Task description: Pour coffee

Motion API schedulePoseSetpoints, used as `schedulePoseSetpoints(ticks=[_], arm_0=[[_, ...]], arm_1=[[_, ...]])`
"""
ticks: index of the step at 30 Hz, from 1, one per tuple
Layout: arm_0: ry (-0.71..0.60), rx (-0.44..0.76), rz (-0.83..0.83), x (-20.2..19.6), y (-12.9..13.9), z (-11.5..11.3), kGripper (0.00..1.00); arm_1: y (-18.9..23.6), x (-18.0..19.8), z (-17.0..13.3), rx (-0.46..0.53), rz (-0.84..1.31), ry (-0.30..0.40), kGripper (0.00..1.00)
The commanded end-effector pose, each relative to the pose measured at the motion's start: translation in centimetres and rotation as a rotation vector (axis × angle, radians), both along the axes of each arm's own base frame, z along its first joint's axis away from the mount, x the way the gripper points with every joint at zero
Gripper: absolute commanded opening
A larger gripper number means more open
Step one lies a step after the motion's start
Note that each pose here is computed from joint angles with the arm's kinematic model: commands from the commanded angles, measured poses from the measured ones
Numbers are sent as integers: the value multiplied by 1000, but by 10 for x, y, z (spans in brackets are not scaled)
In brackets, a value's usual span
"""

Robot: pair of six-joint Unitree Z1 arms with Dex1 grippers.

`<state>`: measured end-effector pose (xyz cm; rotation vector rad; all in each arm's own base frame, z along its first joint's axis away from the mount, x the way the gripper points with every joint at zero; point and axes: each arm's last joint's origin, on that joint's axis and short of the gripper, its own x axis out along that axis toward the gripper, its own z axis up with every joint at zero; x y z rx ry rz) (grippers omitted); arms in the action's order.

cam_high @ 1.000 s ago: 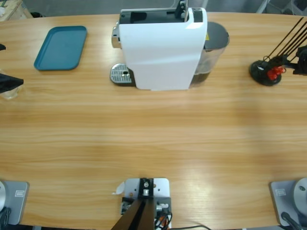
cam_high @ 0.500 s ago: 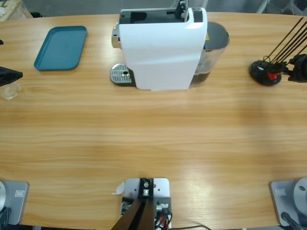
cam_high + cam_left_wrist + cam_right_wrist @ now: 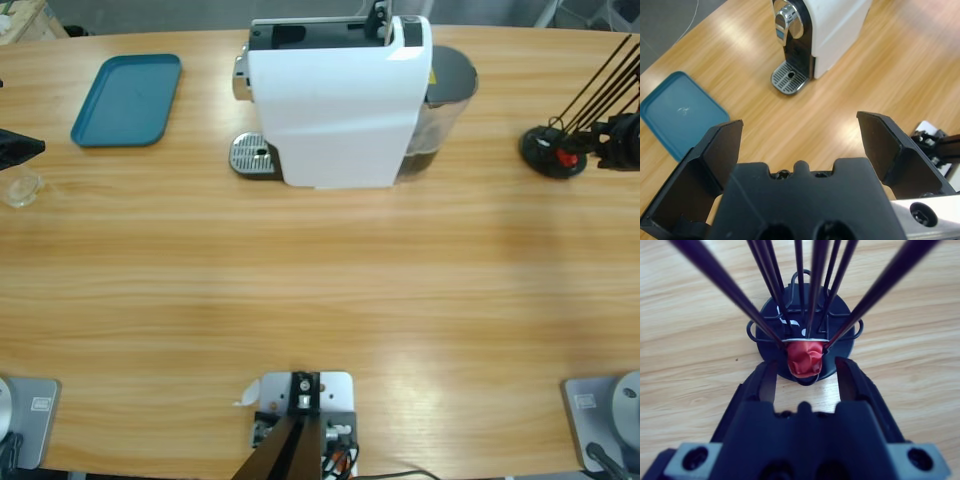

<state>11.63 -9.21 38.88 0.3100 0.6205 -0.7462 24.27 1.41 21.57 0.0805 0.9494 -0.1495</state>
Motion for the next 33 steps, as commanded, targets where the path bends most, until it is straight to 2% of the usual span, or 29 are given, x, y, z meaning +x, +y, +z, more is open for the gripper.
schedulePoseSetpoints(ticks=[1, 5, 7, 14, 15, 16, 22, 26, 33], arm_0=[[-24, -17, 13, -3, 2, 4, 987], [-20, -16, 12, -1, 1, 4, 989], [-18, -15, 11, 0, 0, 4, 990], [-14, -16, 11, 1, -1, 4, 990], [-12, -17, 11, 1, -1, 4, 991], [-10, -18, 12, 1, -1, 4, 990], [1, -23, 18, 1, -1, 2, 991], [5, -25, 20, 0, -1, 1, 990], [12, -29, 25, -2, 0, -1, 989]], arm_1=[[-4, 6, -12, 0, 7, 38, 377], [-5, 4, -9, -5, 5, 29, 370], [-5, 3, -8, -8, 3, 27, 264], [-5, -1, -10, -13, -2, 41, 252], [-6, -2, -10, -16, -2, 44, 170], [-6, -3, -10, -17, -3, 43, 133], [-6, -6, -6, -24, -10, 26, 131], [-7, -8, -4, -25, -9, 21, 0], [-9, -16, 8, -50, -27, 6, 0]])
